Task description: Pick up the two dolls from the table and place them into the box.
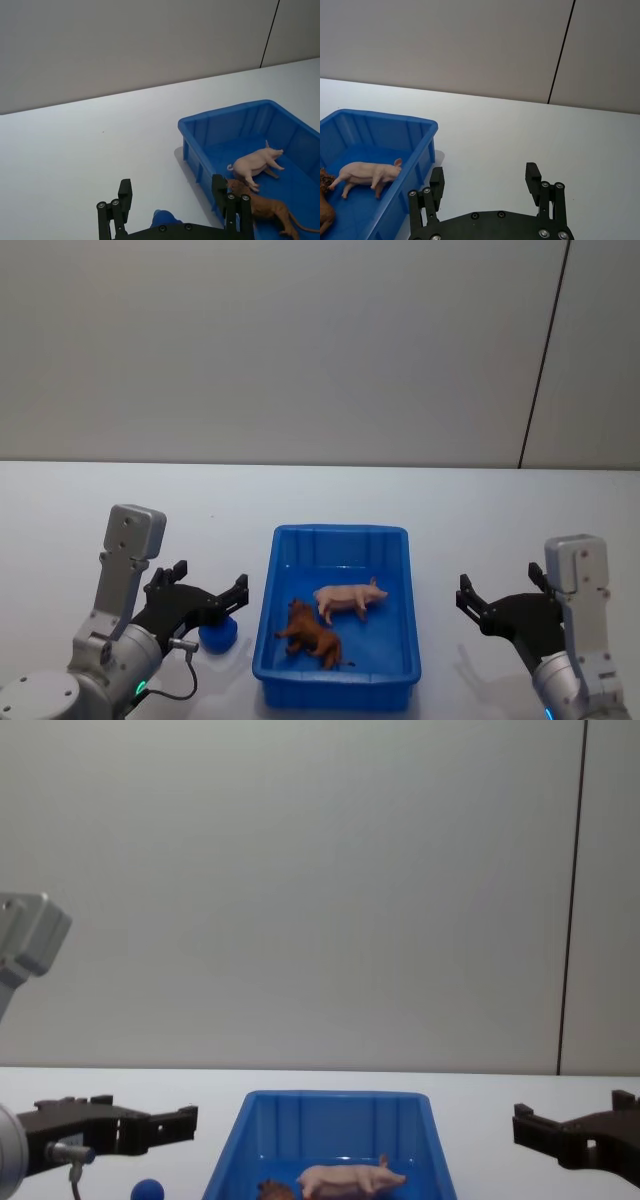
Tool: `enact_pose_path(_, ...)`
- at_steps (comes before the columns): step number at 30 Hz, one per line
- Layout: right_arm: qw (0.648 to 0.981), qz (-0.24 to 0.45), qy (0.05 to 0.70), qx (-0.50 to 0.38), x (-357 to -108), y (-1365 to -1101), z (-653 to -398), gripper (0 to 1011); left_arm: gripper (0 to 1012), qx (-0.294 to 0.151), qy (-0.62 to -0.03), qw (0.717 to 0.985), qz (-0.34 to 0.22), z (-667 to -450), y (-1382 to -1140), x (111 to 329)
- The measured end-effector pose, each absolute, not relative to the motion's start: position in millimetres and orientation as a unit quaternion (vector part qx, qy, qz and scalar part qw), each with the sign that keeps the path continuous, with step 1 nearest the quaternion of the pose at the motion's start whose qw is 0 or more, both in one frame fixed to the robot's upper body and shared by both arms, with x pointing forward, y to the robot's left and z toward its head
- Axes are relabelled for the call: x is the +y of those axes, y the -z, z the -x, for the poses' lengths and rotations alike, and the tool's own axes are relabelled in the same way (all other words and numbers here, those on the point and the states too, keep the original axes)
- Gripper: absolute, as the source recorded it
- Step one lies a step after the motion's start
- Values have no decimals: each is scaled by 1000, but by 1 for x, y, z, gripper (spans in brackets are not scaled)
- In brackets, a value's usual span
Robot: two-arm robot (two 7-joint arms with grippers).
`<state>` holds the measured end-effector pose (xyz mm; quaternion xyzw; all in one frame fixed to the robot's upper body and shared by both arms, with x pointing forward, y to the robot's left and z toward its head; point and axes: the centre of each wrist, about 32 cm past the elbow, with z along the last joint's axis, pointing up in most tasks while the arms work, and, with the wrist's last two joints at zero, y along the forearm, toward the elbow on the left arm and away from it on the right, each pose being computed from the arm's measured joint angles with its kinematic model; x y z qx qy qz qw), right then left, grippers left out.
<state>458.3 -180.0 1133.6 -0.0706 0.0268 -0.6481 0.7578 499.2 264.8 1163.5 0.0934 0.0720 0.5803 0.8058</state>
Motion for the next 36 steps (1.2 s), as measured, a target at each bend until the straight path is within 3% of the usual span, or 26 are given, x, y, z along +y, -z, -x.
enact_pose_path(31, 758, 71, 648, 27, -180, -1134, -458, 1001, 1003, 129, -571, 791, -178, -531, -1151, 276)
enact_pose_path(36, 758, 71, 648, 27, -180, -1134, -458, 1001, 920, 134, -564, 793, -187, -535, -1149, 276)
